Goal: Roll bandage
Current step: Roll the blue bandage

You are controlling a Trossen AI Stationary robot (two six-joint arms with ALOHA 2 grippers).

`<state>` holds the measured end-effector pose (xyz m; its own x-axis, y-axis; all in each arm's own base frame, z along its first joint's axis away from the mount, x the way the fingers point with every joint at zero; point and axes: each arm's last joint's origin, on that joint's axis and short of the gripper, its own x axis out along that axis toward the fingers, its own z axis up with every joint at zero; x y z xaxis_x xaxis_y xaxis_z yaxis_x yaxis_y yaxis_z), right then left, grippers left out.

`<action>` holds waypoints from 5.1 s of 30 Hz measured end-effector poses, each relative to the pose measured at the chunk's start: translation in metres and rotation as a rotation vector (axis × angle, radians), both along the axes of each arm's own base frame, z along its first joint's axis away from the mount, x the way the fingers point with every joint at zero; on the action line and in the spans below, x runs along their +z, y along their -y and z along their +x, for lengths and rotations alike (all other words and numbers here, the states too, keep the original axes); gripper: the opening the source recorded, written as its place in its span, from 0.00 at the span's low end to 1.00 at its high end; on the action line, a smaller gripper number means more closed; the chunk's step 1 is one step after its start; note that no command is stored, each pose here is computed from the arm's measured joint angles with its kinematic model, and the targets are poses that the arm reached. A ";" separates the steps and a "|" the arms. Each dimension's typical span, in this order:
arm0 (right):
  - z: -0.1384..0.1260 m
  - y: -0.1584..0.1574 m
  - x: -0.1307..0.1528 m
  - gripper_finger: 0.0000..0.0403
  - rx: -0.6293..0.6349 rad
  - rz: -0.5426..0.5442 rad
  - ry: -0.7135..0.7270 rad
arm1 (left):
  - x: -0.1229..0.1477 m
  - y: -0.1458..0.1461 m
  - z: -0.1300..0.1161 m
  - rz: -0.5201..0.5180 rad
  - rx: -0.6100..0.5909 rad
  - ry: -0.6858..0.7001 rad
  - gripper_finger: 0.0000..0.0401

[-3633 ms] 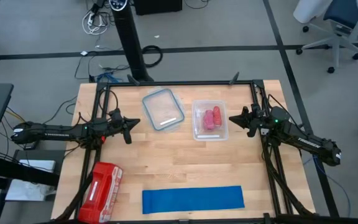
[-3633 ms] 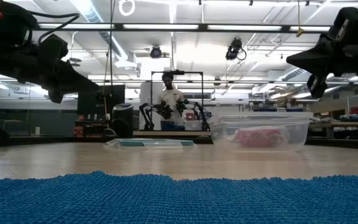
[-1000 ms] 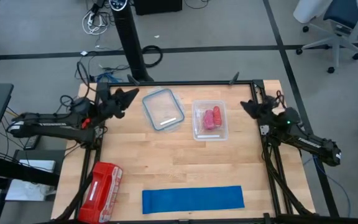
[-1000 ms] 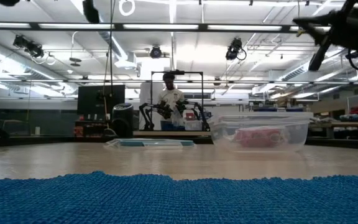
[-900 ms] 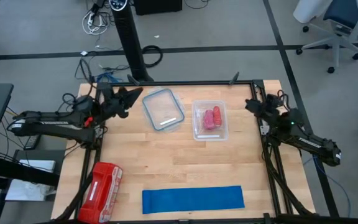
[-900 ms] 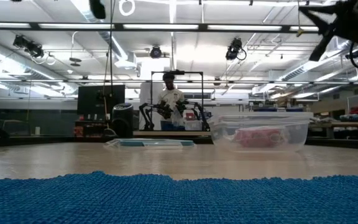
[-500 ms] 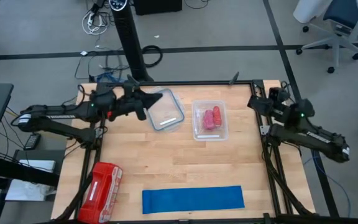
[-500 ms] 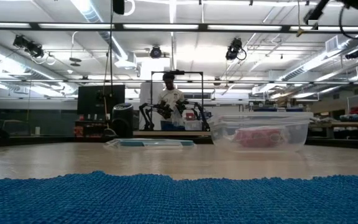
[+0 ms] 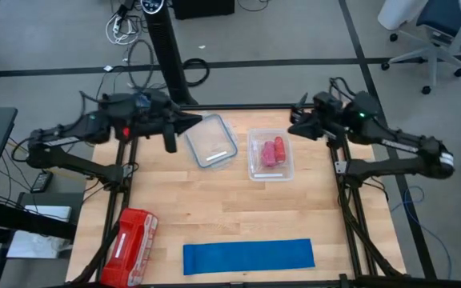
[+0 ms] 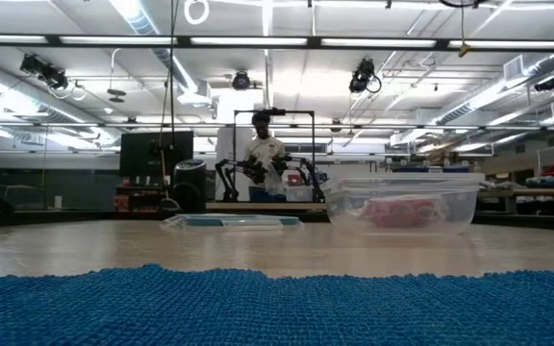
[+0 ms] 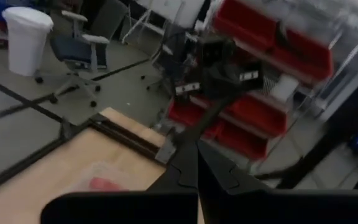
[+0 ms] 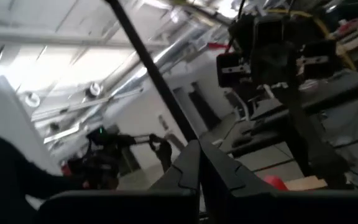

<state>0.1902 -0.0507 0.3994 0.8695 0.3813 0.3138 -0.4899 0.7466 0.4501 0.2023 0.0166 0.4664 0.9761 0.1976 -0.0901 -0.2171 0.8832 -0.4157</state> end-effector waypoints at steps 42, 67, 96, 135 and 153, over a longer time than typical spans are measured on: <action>0.154 -0.137 0.012 0.01 0.837 0.118 -0.530 | 0.026 0.009 -0.059 -0.011 -0.166 -0.109 0.00; 0.109 -0.220 -0.093 0.00 0.367 -0.014 -1.527 | -0.024 0.056 -0.031 0.136 -0.741 -0.569 0.00; 0.032 -0.320 -0.146 0.00 0.164 -0.542 -1.647 | -0.109 0.202 -0.003 -0.290 -0.724 -0.395 0.00; 0.004 -0.328 -0.206 0.00 -0.214 -0.314 -1.584 | -0.242 0.284 0.031 -0.273 -0.563 -0.848 0.00; -0.005 -0.321 -0.241 0.00 -0.196 -0.177 -1.657 | -0.262 0.283 0.029 -0.278 -0.493 -0.986 0.00</action>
<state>0.1855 0.2703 0.1586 0.2306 0.1622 -0.9594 0.4947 0.8295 0.2592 0.2311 -0.2662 0.2043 0.4209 -0.3356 -0.8428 -0.2124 0.8668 -0.4512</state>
